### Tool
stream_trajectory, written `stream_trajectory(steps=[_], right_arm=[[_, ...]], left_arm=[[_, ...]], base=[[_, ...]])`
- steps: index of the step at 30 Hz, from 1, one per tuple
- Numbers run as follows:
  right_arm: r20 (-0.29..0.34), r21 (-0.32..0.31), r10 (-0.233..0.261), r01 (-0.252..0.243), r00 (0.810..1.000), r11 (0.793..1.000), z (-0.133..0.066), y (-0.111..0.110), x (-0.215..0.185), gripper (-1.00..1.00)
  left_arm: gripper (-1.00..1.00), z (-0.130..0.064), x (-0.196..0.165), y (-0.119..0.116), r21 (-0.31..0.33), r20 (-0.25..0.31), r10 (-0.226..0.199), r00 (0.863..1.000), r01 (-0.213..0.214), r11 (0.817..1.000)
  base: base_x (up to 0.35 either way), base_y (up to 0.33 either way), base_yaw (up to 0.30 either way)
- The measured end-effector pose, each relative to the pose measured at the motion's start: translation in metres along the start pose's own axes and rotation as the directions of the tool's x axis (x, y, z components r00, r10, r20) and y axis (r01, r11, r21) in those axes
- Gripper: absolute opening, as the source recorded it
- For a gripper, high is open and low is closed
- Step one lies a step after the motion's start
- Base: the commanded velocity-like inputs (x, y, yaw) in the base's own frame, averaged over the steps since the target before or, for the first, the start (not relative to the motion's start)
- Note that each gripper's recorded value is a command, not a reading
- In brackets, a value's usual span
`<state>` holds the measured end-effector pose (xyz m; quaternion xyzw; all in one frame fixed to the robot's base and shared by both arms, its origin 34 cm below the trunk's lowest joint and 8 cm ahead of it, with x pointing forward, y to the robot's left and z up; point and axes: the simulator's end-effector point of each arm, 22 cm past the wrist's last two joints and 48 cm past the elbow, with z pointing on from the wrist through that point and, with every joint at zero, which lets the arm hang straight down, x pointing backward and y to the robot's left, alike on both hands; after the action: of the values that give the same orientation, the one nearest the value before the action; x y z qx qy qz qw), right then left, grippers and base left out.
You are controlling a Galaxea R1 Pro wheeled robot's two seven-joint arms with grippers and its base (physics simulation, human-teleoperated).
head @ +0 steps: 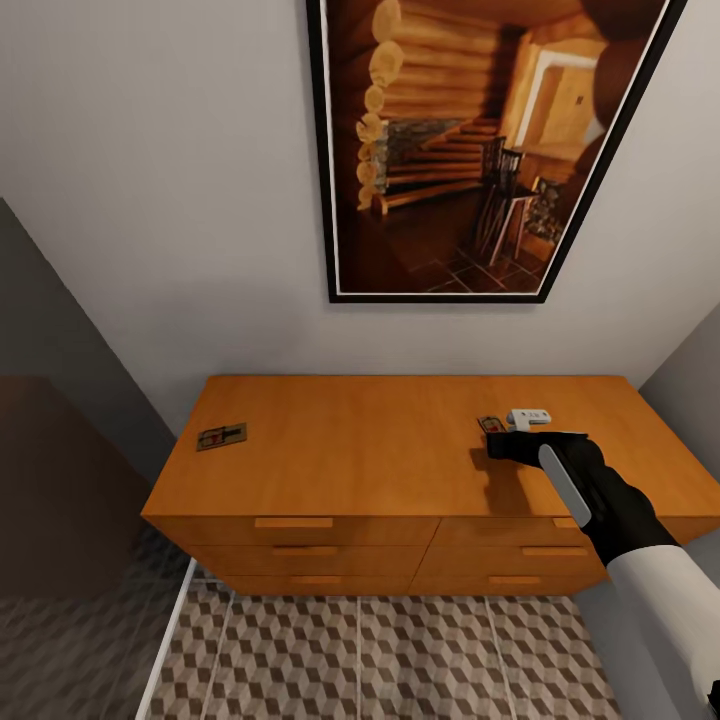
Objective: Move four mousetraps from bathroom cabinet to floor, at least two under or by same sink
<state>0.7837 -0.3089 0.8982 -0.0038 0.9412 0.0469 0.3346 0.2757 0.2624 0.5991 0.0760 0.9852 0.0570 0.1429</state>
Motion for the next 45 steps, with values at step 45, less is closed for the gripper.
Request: stream_trajectory(steps=[45], right_arm=[[0.112,0.049,-0.118,0.113,0.987,0.992,-0.071,0.019,-0.077,-1.00]], left_arm=[[1.00,0.000,0.000,0.000,0.000,-0.002,0.000,1.000,0.000,1.000]], base=[[-0.079,0.000,0.000]])
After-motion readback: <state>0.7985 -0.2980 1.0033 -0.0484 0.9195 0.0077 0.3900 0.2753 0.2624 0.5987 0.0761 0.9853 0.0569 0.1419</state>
